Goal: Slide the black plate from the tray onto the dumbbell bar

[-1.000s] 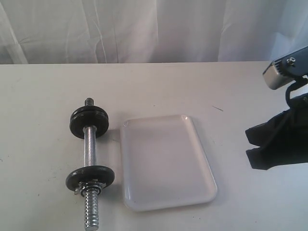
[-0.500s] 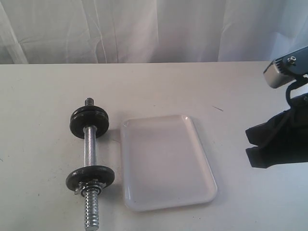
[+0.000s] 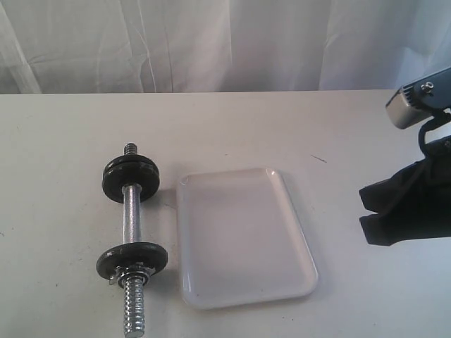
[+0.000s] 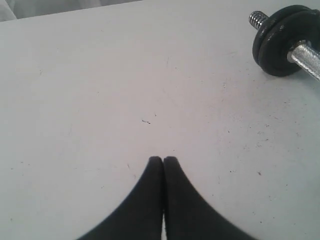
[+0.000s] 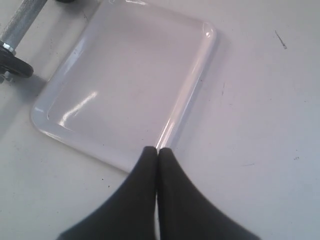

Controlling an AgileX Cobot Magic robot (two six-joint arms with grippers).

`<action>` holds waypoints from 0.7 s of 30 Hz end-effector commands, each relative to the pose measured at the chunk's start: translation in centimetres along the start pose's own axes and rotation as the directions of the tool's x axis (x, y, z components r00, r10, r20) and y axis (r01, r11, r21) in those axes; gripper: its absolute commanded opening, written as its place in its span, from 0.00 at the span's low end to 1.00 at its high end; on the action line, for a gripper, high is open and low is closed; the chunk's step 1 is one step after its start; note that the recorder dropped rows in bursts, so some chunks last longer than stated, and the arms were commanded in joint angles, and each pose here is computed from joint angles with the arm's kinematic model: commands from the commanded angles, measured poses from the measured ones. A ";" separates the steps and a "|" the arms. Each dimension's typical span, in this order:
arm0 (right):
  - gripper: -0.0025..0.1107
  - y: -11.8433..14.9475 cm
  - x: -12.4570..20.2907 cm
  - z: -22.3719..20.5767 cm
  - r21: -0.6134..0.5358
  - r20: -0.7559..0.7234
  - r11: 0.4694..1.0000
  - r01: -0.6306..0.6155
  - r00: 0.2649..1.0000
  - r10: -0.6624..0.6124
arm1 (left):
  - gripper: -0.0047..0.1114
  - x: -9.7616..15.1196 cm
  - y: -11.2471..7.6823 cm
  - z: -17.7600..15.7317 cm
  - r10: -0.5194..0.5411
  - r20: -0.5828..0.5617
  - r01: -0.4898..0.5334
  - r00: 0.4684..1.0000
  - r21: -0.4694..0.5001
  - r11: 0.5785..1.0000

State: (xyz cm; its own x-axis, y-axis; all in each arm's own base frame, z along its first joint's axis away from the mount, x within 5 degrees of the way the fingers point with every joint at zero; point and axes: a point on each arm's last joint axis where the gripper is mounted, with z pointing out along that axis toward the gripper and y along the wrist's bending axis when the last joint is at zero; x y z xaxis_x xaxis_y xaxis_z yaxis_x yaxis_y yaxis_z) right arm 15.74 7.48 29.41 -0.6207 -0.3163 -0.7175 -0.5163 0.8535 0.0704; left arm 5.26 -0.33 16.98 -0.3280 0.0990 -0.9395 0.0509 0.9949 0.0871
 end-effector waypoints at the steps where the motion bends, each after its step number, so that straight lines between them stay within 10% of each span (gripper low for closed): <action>1: 0.02 -0.1 0.0 -0.1 0.007 0.013 1.000 -0.009 1.000 0.009 | 0.04 0.2 -0.1 0.0 -0.097 -0.003 0.097 0.995 0.003 0.995; 21: 0.02 -0.1 0.0 -0.1 0.007 0.013 1.000 -0.009 1.000 0.009 | 0.04 0.0 -0.1 0.0 -0.123 0.010 0.123 0.992 0.012 0.992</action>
State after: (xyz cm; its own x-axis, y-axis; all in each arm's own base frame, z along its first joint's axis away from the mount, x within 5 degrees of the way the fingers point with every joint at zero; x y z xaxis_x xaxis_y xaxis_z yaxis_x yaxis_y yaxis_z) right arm 15.76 7.48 29.44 -0.6183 -0.3146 -0.7202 -0.5154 0.8541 0.0694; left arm 5.27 -0.42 17.00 -0.3293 0.0009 -0.9442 0.0282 0.9996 -0.0089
